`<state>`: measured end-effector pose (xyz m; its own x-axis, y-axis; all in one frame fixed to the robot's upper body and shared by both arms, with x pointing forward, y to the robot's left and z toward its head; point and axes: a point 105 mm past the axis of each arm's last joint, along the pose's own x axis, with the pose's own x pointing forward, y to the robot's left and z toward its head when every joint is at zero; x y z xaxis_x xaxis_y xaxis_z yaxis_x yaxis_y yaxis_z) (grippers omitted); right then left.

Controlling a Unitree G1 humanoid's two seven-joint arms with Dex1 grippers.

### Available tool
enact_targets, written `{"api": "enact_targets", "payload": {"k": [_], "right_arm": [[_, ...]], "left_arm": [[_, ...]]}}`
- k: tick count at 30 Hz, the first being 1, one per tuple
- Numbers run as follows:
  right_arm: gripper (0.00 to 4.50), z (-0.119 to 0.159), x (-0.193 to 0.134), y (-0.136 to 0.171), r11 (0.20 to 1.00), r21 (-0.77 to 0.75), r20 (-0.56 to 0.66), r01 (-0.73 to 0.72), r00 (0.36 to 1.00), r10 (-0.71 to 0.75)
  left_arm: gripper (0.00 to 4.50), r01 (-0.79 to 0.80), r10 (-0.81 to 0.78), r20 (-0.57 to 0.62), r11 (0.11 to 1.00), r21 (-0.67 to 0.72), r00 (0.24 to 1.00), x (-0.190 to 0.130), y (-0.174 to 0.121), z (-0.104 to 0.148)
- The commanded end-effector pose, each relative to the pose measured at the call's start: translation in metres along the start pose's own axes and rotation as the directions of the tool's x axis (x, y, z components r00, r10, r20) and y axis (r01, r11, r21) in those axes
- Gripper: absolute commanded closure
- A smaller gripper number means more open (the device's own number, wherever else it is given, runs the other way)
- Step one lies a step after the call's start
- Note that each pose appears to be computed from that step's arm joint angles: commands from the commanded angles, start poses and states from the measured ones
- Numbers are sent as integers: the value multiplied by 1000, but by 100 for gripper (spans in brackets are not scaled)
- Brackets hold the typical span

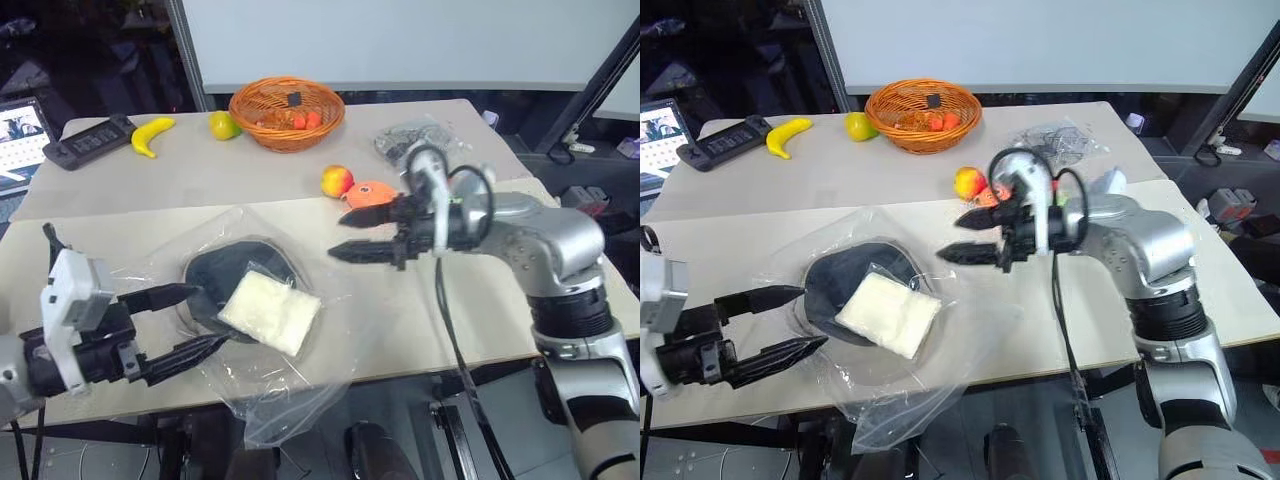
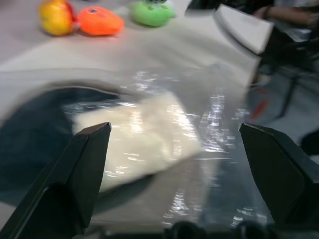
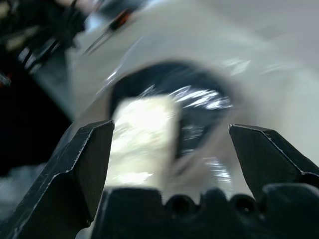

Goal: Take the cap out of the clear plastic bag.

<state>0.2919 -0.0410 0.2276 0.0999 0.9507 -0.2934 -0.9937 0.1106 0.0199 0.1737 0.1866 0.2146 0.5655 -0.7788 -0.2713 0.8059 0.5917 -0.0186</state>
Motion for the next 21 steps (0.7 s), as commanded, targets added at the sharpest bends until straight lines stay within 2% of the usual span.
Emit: {"api": "enact_targets", "payload": {"k": [1,4,6,8,12,17,21], "right_arm": [[6,5,18,10,999,-16,-23,-28,999,28],[6,-6,37,2,1000,-6,-69,12,998,-12],[6,-15,47,-12,996,-44,-103,84,991,-88],[6,-24,54,-15,995,-39,-121,88,988,-93],[6,-56,60,-24,990,-81,-230,114,964,-130],[6,-78,64,-14,996,-65,-294,56,953,-72],[6,-84,66,-7,998,-61,-316,23,948,-42]], "left_arm": [[6,-18,19,-29,1000,12,999,-3,-3,-2],[6,-38,38,-10,999,3,999,-5,-2,0],[6,-51,51,-9,999,10,999,-5,-2,1],[6,-66,67,-15,998,17,998,-6,-2,0],[6,-78,79,-9,997,29,997,-9,-3,5],[6,-109,109,-4,993,39,994,-9,2,7],[6,-116,116,-1,992,42,993,-7,5,6]]}}
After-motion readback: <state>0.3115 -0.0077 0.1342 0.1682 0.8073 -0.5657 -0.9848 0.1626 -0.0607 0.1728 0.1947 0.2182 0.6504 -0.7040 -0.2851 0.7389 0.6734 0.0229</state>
